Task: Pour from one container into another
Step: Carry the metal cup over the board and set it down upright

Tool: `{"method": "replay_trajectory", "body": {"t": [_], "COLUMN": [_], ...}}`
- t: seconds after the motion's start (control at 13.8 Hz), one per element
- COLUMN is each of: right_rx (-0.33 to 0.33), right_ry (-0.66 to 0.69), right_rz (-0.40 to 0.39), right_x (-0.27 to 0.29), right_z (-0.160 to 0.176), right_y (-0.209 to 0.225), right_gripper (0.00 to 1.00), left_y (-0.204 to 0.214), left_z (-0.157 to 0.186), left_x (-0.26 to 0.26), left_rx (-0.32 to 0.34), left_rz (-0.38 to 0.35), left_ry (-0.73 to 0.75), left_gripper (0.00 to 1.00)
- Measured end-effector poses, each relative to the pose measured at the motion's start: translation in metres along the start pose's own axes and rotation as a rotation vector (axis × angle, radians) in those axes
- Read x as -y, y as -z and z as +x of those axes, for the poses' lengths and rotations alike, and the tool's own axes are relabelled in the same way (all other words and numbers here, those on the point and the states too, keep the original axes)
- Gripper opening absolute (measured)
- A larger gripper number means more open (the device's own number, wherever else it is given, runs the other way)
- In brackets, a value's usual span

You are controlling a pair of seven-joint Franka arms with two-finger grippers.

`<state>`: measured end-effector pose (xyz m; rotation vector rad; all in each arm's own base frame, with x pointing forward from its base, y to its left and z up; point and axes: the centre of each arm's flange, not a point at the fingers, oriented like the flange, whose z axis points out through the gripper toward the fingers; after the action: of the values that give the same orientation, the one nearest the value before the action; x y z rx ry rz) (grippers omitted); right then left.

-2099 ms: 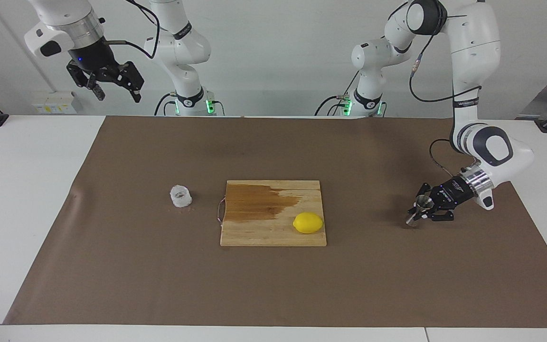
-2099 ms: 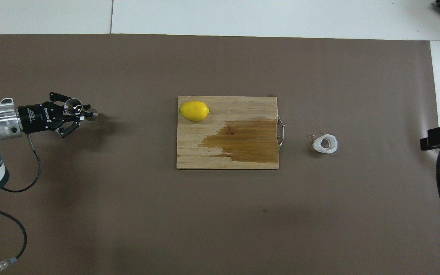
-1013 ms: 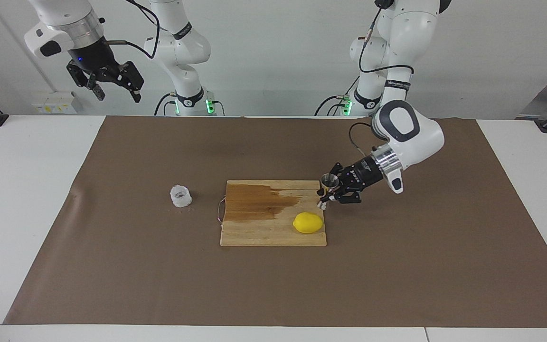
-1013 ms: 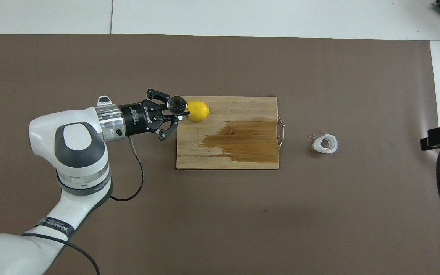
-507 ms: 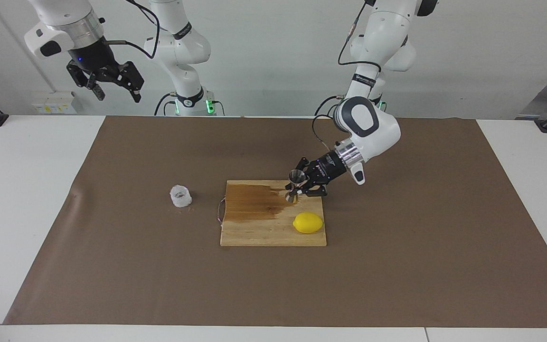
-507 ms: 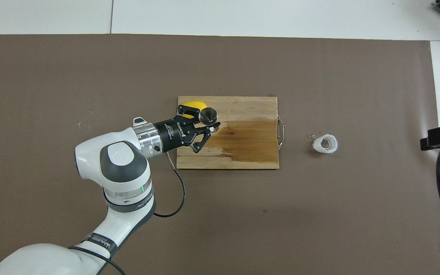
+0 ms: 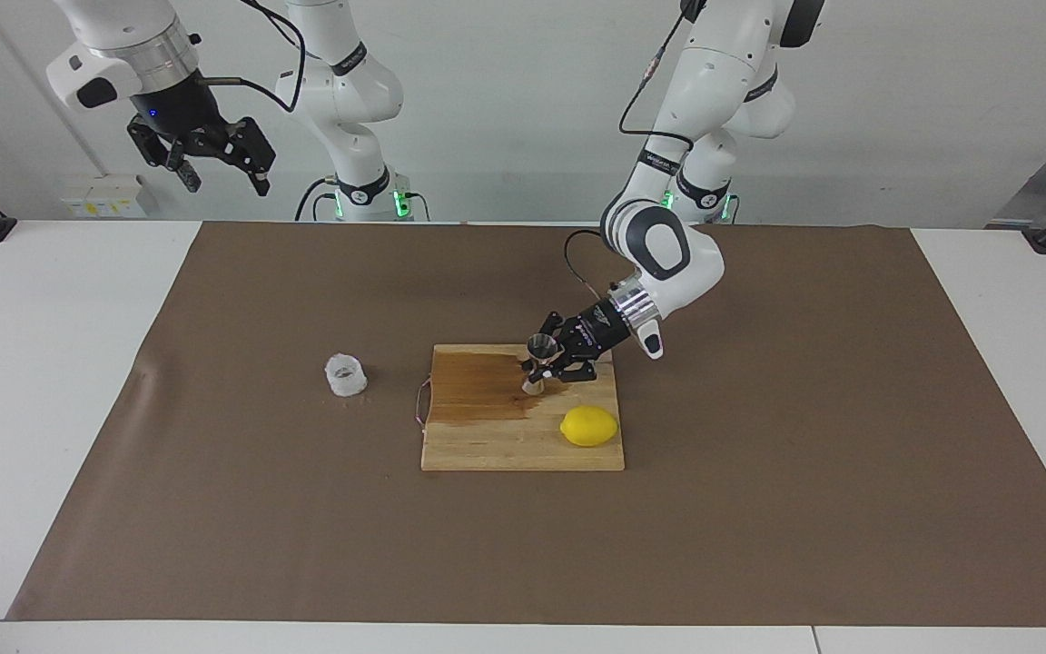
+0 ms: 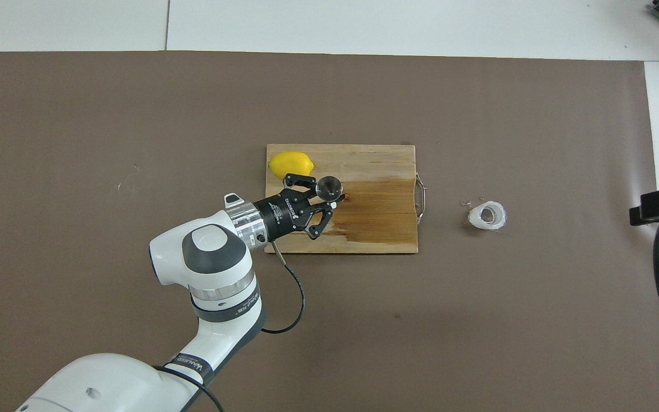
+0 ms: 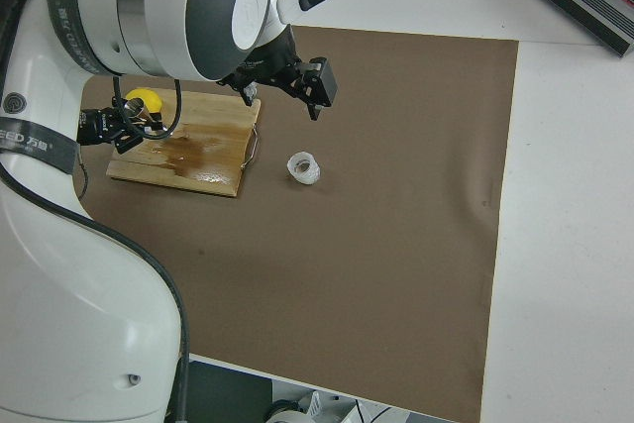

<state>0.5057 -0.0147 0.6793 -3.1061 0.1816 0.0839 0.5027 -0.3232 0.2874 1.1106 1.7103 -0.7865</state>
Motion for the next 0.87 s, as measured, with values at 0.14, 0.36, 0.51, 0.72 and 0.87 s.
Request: {"method": "replay_trajectory", "body": {"t": [0.14, 0.36, 0.51, 0.72, 0.87], "right_rx": [0.000, 0.000, 0.000, 0.000, 0.000], "right_ry": [0.000, 0.000, 0.000, 0.000, 0.000], "right_rz": [0.000, 0.000, 0.000, 0.000, 0.000], "right_x": [0.000, 0.000, 0.000, 0.000, 0.000], "right_z": [0.000, 0.000, 0.000, 0.000, 0.000], "right_y": [0.000, 0.000, 0.000, 0.000, 0.000], "right_gripper": [1.00, 1.00, 1.00, 1.00, 1.00], "left_y": [-0.006, -0.014, -0.015, -0.018, -0.019], "left_z": [0.006, 0.015, 0.017, 0.017, 0.016], "left_x": [0.007, 0.017, 0.019, 0.024, 0.025], "left_rx": [-0.015, -0.045, -0.054, -0.059, -0.059], "left_rz": [0.001, -0.002, -0.006, -0.007, -0.007], "left_ry": [0.008, 0.021, 0.021, 0.016, 0.011], "left_gripper": [0.22, 0.22, 0.22, 0.30, 0.56]}}
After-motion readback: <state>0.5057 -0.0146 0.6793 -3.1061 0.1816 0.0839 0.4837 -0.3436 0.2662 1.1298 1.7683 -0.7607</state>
